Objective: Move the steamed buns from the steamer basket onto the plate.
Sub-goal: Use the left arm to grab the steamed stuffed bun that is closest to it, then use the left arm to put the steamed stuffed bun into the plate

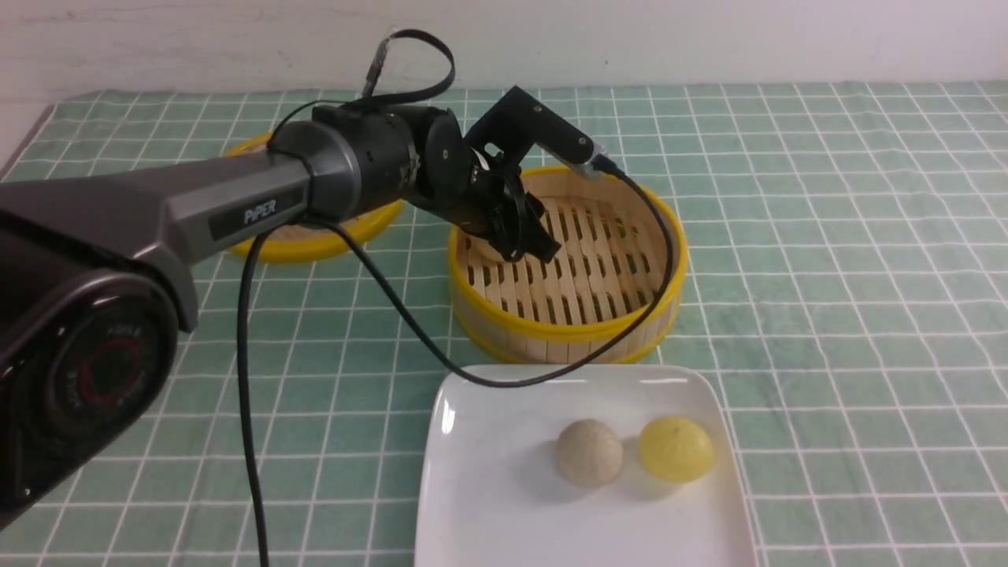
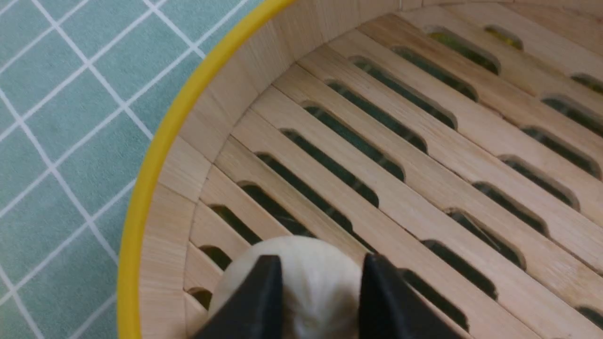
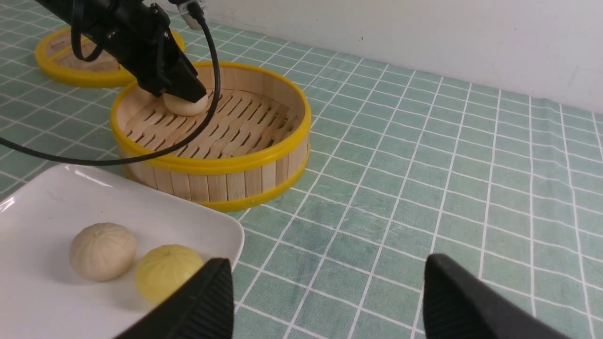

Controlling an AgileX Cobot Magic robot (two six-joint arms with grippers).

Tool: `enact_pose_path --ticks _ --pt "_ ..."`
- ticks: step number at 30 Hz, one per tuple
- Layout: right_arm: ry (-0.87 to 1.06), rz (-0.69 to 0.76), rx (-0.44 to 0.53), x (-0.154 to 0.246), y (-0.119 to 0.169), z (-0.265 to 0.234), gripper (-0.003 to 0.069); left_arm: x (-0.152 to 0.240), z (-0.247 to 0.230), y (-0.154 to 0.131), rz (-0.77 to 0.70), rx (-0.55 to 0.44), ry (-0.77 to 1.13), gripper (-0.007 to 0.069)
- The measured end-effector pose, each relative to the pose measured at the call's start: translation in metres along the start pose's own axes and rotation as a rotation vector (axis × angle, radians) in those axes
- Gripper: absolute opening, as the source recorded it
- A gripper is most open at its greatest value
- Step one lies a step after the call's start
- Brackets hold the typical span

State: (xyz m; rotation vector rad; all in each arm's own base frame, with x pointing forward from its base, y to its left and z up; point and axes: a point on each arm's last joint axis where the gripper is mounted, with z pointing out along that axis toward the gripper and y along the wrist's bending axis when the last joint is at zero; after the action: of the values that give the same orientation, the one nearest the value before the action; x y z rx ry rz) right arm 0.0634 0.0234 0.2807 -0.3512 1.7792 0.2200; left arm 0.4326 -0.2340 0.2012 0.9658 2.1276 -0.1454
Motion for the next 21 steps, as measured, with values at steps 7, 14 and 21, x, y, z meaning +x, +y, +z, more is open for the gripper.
enact_pose_path --ticks 7,14,21 --pt "0.000 0.001 0.000 0.000 0.000 0.000 0.0526 0.006 -0.002 -0.003 0.011 0.038 0.079 0.0025" --pt "-0.001 0.003 -0.001 0.000 0.000 0.000 0.0526 -0.013 -0.032 0.002 0.030 0.022 0.042 0.0025" --pt "-0.011 0.003 0.000 -0.001 0.000 0.000 0.0526 -0.055 -0.107 0.012 0.024 -0.027 -0.101 0.0025"
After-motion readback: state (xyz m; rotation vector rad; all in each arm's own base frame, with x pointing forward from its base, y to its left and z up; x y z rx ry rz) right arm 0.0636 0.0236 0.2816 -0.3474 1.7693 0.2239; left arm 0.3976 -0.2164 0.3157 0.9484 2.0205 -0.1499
